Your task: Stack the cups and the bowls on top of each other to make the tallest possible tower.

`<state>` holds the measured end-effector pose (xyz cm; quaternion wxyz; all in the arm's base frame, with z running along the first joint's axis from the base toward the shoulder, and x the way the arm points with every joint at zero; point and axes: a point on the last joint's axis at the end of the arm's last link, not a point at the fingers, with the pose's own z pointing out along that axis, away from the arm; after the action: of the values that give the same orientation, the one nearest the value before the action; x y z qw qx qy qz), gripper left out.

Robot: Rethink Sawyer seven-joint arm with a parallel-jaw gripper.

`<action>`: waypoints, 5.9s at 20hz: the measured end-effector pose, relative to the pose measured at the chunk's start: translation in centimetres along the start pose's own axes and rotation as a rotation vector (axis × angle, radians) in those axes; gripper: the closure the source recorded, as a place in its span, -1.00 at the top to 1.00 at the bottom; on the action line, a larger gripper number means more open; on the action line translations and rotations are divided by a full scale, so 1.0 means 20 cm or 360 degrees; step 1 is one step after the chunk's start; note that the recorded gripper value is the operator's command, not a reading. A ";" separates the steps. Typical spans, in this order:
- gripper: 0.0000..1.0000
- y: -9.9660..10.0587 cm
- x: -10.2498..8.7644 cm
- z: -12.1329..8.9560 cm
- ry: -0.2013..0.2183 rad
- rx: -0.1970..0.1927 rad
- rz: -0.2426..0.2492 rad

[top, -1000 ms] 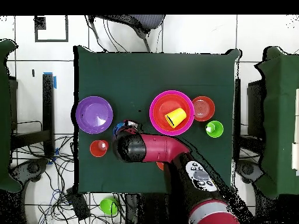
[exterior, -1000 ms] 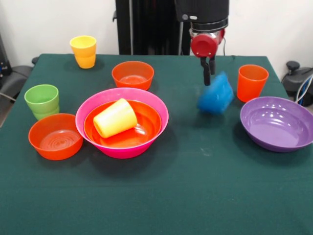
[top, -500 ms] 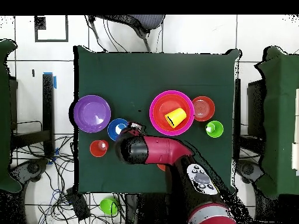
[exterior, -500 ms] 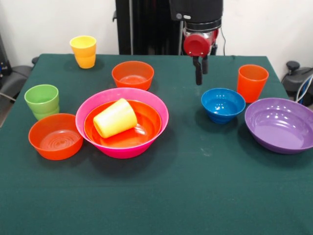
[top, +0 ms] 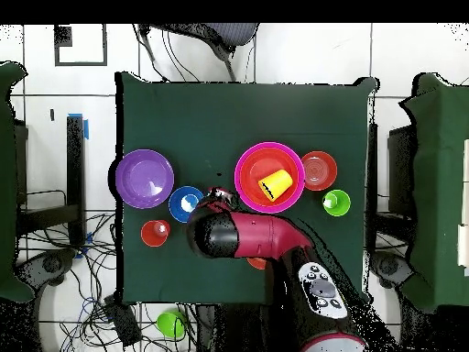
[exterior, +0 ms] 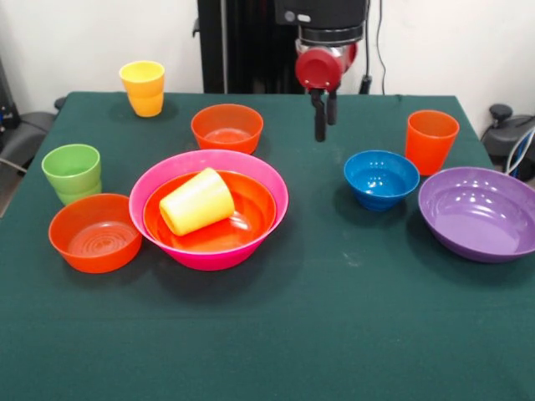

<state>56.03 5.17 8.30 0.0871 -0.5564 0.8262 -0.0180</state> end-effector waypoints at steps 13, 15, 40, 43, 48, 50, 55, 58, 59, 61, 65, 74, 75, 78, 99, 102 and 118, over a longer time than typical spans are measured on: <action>1.00 -0.32 0.09 -0.11 0.0049 0.0303 -0.0118; 1.00 -0.37 0.10 -0.12 0.0056 0.0385 -0.0154; 1.00 -0.51 0.26 0.04 0.0362 0.0740 -0.0466; 1.00 -0.48 0.31 0.09 0.0429 0.0712 -0.0498; 1.00 -0.45 0.39 0.14 0.0495 0.0678 -0.0519; 1.00 -0.44 0.40 0.14 0.0507 0.0671 -0.0522; 1.00 -0.42 0.45 0.18 0.0539 0.0644 -0.0525; 1.00 -0.40 0.48 0.20 0.0553 0.0626 -0.0526; 1.00 -0.40 0.49 0.21 0.0557 0.0619 -0.0526; 1.00 -0.39 0.50 0.22 0.0559 0.0609 -0.0524; 1.00 -0.40 0.53 0.23 0.0552 0.0604 -0.0495; 1.00 -0.46 0.65 0.25 0.0410 0.0581 -0.0279; 1.00 -0.47 0.66 0.25 0.0398 0.0577 -0.0259; 1.00 -0.47 0.70 0.25 0.0371 0.0555 -0.0205; 1.00 -0.37 0.54 0.31 0.0253 0.0399 -0.0169; 1.00 -0.35 0.54 0.31 0.0270 0.0367 -0.0178; 1.00 -0.24 0.48 0.25 0.0323 0.0180 -0.0195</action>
<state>57.74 -5.09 2.85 0.0331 -0.5954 0.7928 -0.1261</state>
